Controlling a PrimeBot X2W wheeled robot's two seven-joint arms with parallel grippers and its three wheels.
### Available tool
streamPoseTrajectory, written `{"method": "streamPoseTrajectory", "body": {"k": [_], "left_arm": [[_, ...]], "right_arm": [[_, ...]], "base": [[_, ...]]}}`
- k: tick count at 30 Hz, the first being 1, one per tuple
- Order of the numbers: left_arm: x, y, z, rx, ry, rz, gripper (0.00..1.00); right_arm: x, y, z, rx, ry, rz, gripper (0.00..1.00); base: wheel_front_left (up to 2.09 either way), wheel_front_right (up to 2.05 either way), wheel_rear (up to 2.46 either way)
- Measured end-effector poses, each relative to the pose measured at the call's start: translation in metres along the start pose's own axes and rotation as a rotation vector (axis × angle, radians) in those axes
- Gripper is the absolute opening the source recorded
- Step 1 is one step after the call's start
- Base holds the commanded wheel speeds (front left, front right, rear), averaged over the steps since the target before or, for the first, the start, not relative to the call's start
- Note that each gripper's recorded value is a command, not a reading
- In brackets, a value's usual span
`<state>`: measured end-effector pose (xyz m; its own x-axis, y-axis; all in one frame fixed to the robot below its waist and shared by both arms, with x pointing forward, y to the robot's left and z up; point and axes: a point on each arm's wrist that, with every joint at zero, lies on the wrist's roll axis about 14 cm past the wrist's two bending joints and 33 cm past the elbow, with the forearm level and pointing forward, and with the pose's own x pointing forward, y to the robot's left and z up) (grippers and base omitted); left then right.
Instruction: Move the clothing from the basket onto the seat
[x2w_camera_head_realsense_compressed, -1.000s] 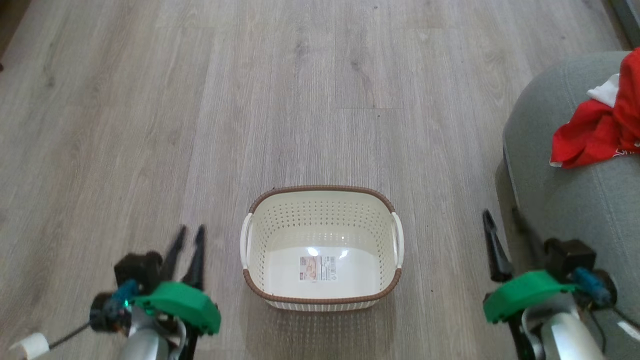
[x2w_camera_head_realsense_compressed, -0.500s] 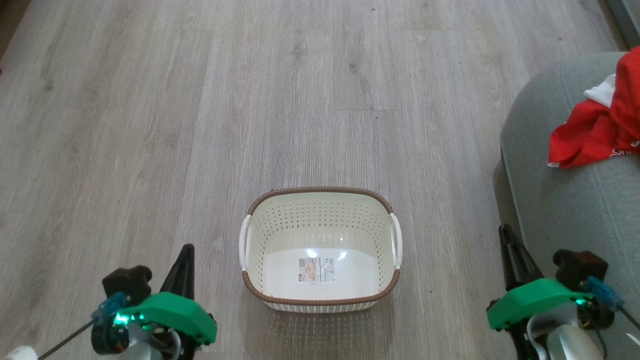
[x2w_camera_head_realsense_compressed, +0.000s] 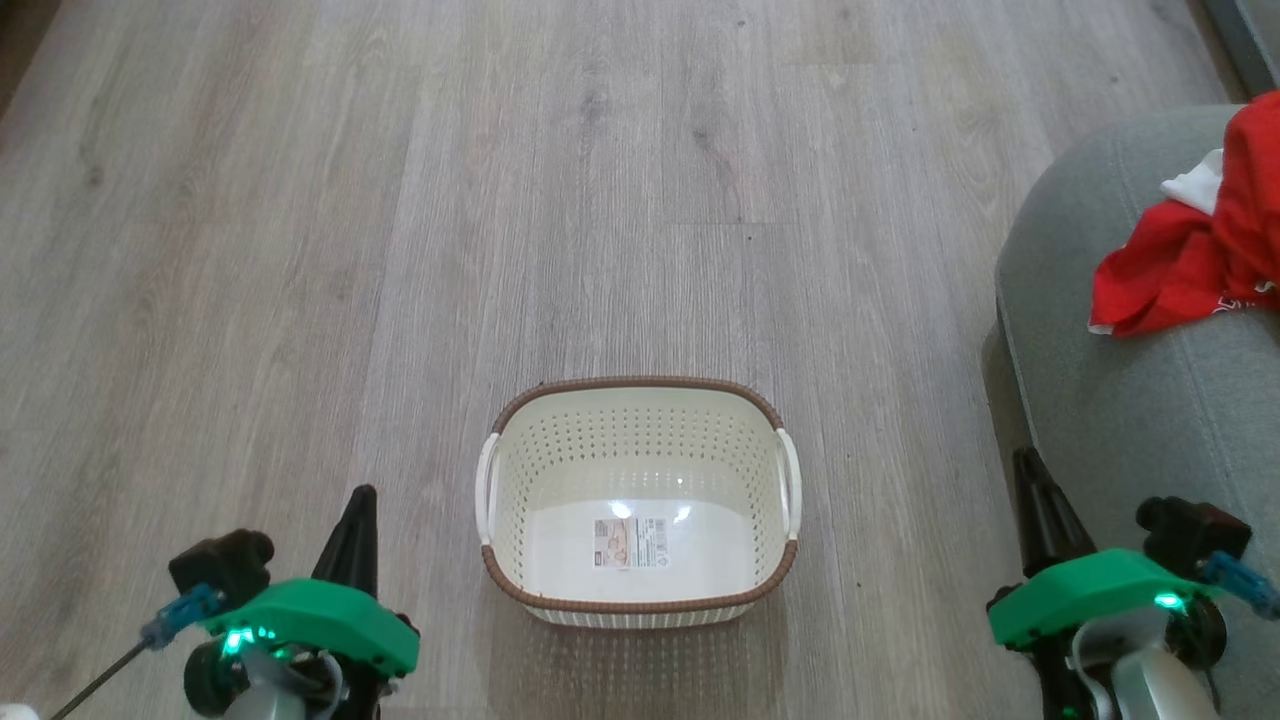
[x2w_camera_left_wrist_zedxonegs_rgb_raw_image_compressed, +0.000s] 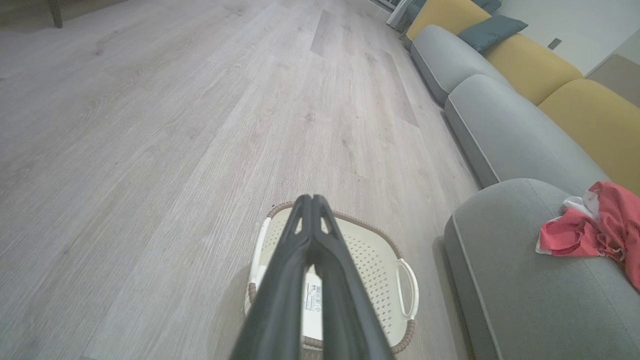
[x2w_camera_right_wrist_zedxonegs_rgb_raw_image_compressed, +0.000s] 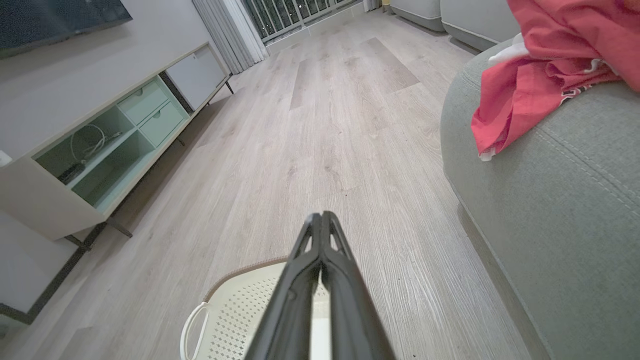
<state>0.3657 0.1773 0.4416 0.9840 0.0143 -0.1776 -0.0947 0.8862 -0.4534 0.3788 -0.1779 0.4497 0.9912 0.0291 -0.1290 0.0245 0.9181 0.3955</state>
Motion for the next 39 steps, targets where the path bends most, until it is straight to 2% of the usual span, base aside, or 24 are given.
{"method": "streamPoseTrajectory", "body": {"k": [39], "left_arm": [[0.004, 0.002, 0.012, -0.435, 0.003, 0.011, 0.0]], "right_arm": [[-0.003, -0.014, 0.011, 0.462, -0.016, -0.063, 0.0]], "base": [[0.0, 0.0, 0.0]]}}
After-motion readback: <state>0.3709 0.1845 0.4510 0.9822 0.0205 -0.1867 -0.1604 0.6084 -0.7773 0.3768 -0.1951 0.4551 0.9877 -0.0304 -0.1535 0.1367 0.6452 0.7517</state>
